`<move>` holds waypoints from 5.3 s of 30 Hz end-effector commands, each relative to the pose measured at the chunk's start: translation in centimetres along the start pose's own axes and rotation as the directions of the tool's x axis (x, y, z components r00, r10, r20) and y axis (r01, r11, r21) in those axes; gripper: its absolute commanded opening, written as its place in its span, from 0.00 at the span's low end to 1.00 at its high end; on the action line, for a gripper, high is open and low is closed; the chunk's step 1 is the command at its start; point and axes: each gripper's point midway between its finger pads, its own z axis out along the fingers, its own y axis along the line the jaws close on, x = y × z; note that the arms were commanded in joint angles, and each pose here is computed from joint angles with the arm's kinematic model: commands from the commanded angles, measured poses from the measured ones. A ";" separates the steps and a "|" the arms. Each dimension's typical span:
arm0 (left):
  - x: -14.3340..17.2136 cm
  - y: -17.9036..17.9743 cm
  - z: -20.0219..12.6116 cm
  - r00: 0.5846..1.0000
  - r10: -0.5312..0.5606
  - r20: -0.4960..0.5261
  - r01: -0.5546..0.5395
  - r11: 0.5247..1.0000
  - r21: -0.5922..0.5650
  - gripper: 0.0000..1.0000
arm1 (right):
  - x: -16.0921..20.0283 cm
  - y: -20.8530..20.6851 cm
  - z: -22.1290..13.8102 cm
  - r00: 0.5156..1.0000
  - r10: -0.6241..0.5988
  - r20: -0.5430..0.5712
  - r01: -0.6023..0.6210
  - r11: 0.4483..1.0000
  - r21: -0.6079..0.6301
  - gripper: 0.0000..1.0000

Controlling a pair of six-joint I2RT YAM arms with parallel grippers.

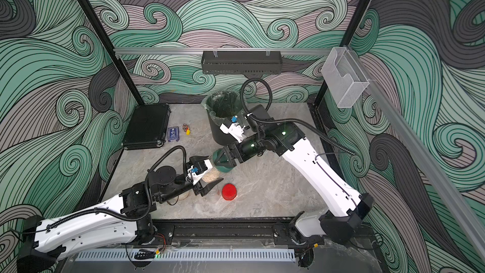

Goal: Empty expired oatmeal from jars
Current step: Unscrew the lid from the jar, then open the lid of the jar, then place the lid at the center of the board.

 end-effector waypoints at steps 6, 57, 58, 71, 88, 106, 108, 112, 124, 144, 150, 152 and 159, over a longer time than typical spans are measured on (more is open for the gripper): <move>-5.7 -0.1 -2.9 0.978 -0.086 0.191 0.074 0.995 0.066 0.41 | -1.7 4.1 -0.7 0.906 -0.395 0.153 0.417 0.896 -0.155 0.61; -6.2 0.2 -1.5 0.980 -0.027 0.196 0.022 0.999 0.030 0.41 | 1.1 1.7 -1.0 0.987 0.160 -0.008 -0.159 0.985 0.072 0.99; -6.2 0.3 -1.5 0.980 -0.027 0.196 0.022 0.999 0.029 0.41 | 1.0 1.6 -0.9 0.987 0.160 -0.009 -0.159 0.985 0.070 0.99; -6.3 0.3 -1.8 0.979 -0.036 0.199 0.030 0.999 0.033 0.40 | -0.1 2.3 -0.7 1.000 0.009 0.009 -0.009 0.999 0.033 0.65; -5.8 -1.3 -1.5 0.977 -0.126 0.172 0.105 0.986 0.131 0.36 | -0.5 8.0 -3.5 0.623 -0.701 0.347 0.782 0.566 -0.261 0.43; -6.6 -0.8 -2.0 0.974 -0.122 0.193 0.101 0.988 0.114 0.36 | -3.0 3.8 -4.3 0.690 -0.689 0.221 0.710 0.703 -0.025 0.40; -6.5 -0.8 -2.0 0.974 -0.119 0.193 0.098 0.989 0.114 0.35 | -3.1 4.0 -4.7 0.678 -0.699 0.226 0.720 0.694 -0.013 0.40; -6.5 -0.7 -2.2 0.974 -0.117 0.196 0.098 0.989 0.108 0.35 | -3.5 3.9 -5.3 0.683 -0.694 0.226 0.709 0.705 0.020 0.40; -7.2 0.4 -4.2 0.975 -0.087 0.204 0.076 0.995 0.064 0.36 | -4.6 -6.3 -8.0 0.926 -0.251 0.281 0.130 0.913 0.386 0.41; -7.3 0.7 -4.2 0.977 -0.086 0.195 0.077 0.996 0.053 0.37 | 13.2 -24.2 3.0 0.872 0.462 0.164 -0.454 0.637 0.623 0.44; -7.2 0.7 -3.9 0.979 -0.081 0.190 0.073 0.996 0.046 0.37 | 15.7 -25.9 4.7 0.856 0.503 0.119 -0.446 0.600 0.664 0.46; -7.0 0.7 -3.8 0.979 -0.081 0.185 0.074 0.996 0.045 0.37 | 16.2 -26.0 5.5 0.848 0.521 0.102 -0.452 0.608 0.652 0.47; -7.0 0.8 -3.9 0.979 -0.082 0.188 0.076 0.996 0.041 0.37 | 17.7 -26.3 6.9 0.829 0.555 0.070 -0.466 0.617 0.634 0.53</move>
